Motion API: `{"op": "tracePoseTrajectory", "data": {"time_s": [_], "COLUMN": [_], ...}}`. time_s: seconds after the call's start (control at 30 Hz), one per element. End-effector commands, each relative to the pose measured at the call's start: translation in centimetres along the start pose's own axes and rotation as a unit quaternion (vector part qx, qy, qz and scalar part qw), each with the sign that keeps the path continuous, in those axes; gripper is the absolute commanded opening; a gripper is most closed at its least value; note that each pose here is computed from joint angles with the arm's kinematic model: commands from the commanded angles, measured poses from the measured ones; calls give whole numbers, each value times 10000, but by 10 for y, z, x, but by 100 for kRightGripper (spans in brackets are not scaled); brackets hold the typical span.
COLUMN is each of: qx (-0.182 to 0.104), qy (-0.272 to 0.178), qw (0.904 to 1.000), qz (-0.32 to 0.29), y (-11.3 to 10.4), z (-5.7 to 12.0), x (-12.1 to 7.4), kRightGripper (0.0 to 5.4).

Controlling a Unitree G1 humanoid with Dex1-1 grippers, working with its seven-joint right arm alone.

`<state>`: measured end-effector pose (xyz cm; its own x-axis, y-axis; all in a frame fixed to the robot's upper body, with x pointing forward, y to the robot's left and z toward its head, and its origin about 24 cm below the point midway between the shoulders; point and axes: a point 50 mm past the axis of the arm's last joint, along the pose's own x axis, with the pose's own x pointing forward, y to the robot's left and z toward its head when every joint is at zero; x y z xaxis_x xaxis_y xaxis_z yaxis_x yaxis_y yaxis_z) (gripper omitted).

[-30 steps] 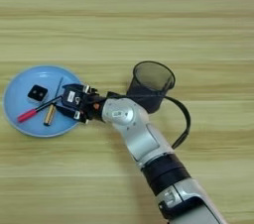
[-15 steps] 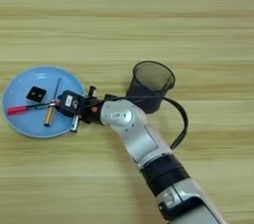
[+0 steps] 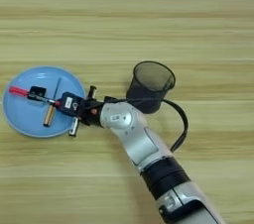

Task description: Move the objects on the table

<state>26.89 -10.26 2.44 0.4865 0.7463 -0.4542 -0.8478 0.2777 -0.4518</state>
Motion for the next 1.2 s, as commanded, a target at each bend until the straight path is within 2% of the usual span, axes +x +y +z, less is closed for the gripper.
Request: {"op": "tracePoseTrajectory", "data": {"time_s": [0.03, 0.23, 0.33, 0.57, 0.73, 0.9, 1.2], "qx": [99, 163, 289, 546, 612, 691, 690], "qy": [345, 96, -43, -395, -618, -930, -1344], "qw": [9993, 9988, 9975, 9919, 9879, 9801, 9631], "qz": [-69, -460, -647, -1074, -1281, -1609, -2227], "y": [5, -4, -7, -17, -22, -30, -39], "z": [-11, 1, 5, 15, 21, 30, 46], "x": [-9, -19, -21, -23, -25, -28, -50], "kRightGripper": [35, 35, 35, 35, 35, 35, 35]}}
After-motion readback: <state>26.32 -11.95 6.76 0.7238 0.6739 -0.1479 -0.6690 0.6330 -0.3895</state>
